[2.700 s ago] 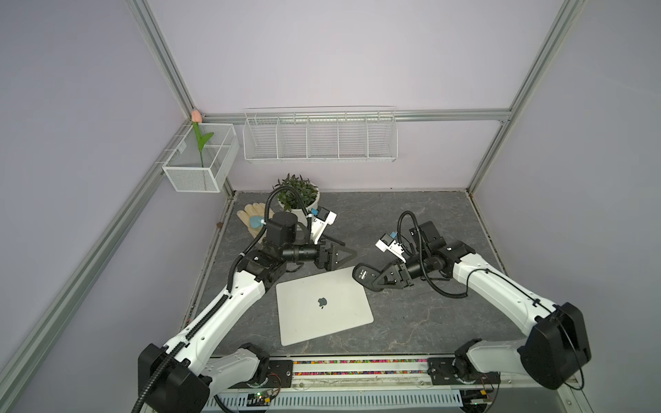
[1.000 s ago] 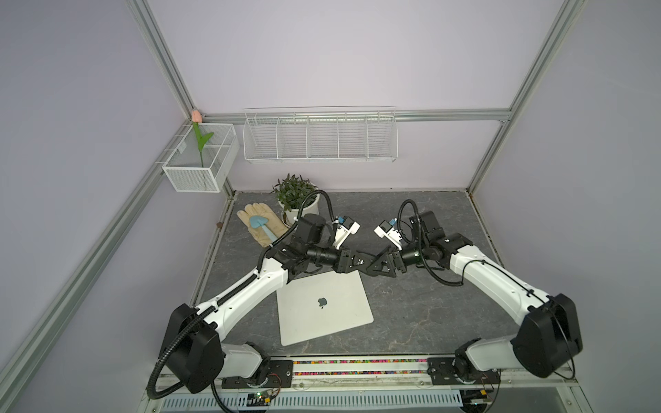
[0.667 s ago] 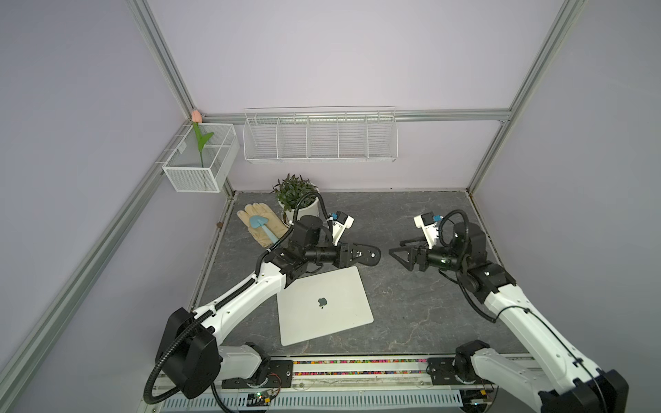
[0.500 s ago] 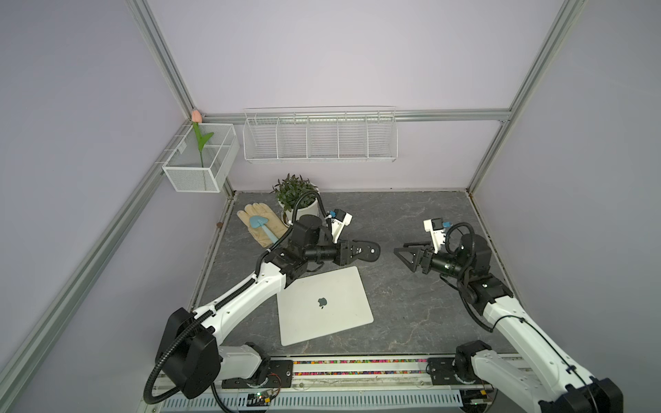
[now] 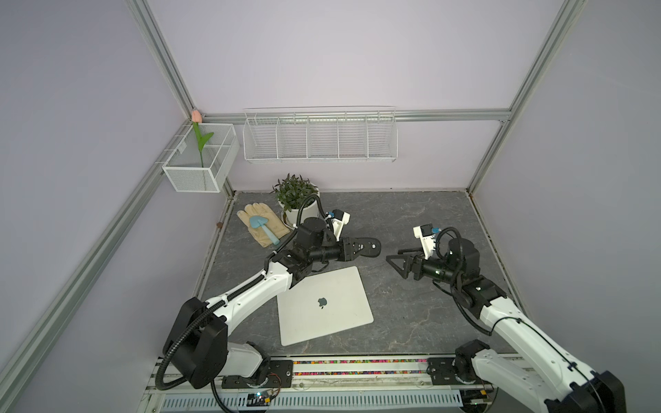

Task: Insert the wireless mouse receiver into the laptop
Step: Remove the lid from the mouse.

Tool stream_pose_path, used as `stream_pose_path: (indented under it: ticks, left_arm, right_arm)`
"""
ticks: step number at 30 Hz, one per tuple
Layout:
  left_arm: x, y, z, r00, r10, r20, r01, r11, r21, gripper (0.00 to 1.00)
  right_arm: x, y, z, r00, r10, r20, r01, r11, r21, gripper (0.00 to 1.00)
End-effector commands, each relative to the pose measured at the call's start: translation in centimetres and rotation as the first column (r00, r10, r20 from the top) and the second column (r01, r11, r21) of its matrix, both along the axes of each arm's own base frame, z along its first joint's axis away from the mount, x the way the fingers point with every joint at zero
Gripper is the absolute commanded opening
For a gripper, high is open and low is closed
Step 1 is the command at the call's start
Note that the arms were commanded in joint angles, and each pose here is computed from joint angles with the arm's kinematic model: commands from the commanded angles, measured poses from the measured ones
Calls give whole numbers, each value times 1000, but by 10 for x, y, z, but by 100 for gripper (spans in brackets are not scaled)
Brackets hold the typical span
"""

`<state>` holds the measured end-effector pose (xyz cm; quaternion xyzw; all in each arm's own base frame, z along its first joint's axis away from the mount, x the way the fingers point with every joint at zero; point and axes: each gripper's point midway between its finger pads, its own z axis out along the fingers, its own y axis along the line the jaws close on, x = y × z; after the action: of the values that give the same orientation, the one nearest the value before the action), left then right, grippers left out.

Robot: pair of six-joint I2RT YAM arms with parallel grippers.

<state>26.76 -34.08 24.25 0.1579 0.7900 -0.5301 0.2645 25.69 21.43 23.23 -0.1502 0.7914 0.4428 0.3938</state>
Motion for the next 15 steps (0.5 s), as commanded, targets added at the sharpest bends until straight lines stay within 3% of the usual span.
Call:
stream_pose_path:
  ticks: [1, 15]
  left_arm:
    - [0, -6, 4, 1000, 8, 21, -7, 1000, -23, 0]
    - [-4, -13, 8, 999, -4, 34, 5, 1000, -30, 0]
  right_arm:
    - [9, 4, 8, 1000, -21, 17, 21, 1000, -2, 86]
    - [17, 30, 1, 1000, 5, -17, -6, 1000, -11, 74]
